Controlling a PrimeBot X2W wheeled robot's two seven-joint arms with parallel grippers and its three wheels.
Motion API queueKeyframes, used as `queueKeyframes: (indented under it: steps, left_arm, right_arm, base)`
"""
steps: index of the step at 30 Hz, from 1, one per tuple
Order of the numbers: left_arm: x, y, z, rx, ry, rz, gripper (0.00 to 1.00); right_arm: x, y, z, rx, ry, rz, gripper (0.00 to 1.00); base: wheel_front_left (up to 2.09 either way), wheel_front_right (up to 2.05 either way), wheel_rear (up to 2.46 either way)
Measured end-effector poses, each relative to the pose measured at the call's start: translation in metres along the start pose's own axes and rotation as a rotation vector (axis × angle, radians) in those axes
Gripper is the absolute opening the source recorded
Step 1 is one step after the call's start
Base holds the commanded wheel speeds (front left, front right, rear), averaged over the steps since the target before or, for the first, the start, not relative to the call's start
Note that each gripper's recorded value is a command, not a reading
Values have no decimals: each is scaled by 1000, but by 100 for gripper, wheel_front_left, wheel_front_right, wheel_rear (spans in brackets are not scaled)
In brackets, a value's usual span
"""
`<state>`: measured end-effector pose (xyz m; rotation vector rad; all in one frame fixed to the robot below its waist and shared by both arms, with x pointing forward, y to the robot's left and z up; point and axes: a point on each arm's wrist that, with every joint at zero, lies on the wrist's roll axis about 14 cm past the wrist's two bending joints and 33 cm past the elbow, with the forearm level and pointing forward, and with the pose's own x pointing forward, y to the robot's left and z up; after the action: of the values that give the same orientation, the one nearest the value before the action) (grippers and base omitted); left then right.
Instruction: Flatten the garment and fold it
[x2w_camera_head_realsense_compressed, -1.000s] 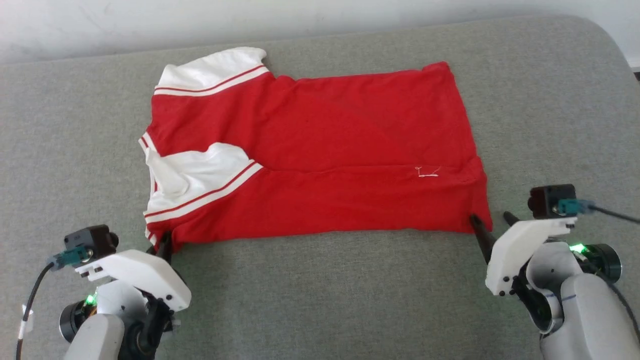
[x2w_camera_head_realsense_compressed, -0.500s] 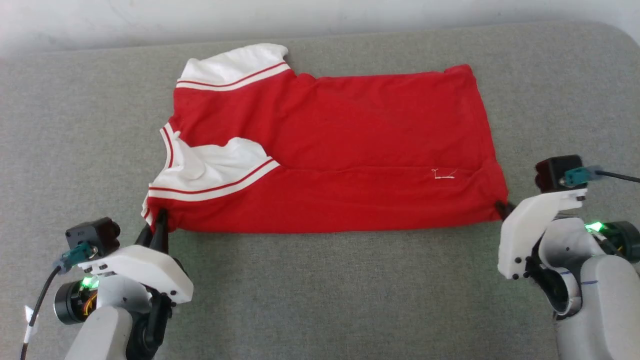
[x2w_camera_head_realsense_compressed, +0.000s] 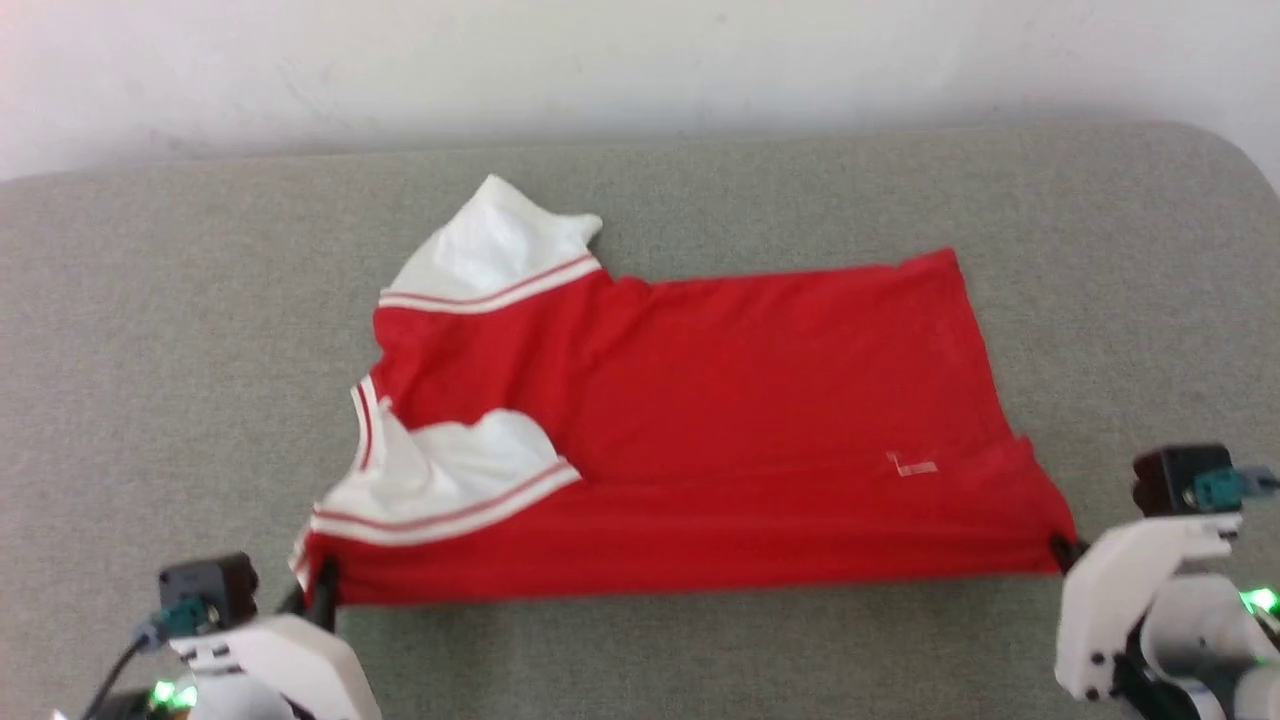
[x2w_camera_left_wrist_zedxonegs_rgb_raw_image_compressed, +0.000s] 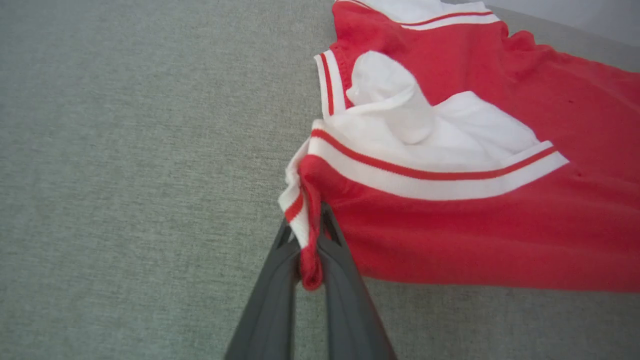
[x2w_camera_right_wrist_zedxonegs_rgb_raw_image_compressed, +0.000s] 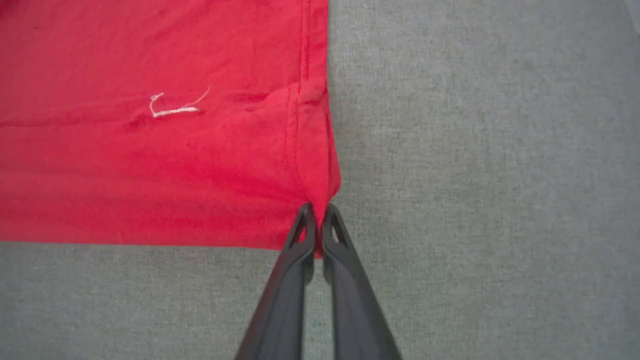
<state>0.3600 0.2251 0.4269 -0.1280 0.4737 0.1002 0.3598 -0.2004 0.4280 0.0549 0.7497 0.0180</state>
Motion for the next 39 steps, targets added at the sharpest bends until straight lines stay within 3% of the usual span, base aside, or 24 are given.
queueKeyframes:
  steps: [11, 17, 18, 19, 20, 21, 29, 39]
  left_arm:
    - [-24, -8, -58, -25, 222, -24, 0]
    - [-16, -11, -68, -48, 253, -35, 0]
    - [-16, -12, -69, -52, 251, -37, 0]
    - [-16, -12, -69, -56, 250, -38, 44]
    - [-15, -12, -69, -64, 246, -37, 73]
    - [-15, -12, -68, -70, 241, -38, 100]
    - [-14, -21, -40, -62, 92, -65, 100]
    - [17, -48, 69, 151, -333, -171, 100]
  right_arm:
    - [-10, -19, -72, 68, 236, -39, 0]
    - [-1, -18, -88, 106, 236, -23, 0]
    - [0, -17, -89, 117, 224, -20, 5]
    - [0, -17, -88, 124, 208, -14, 63]
    - [1, -16, -87, 133, 190, -9, 97]
    - [1, -14, -85, 142, 169, -2, 100]
    - [-5, -6, -37, 164, -135, 32, 100]
    - [-21, 12, 45, 94, -587, 66, 100]
  base:
    - [0, 0, 0]
    - [0, 0, 0]
    - [0, 0, 0]
    - [0, 0, 0]
    - [0, 0, 0]
    - [0, 0, 0]
    - [0, 0, 0]
    - [0, 0, 0]
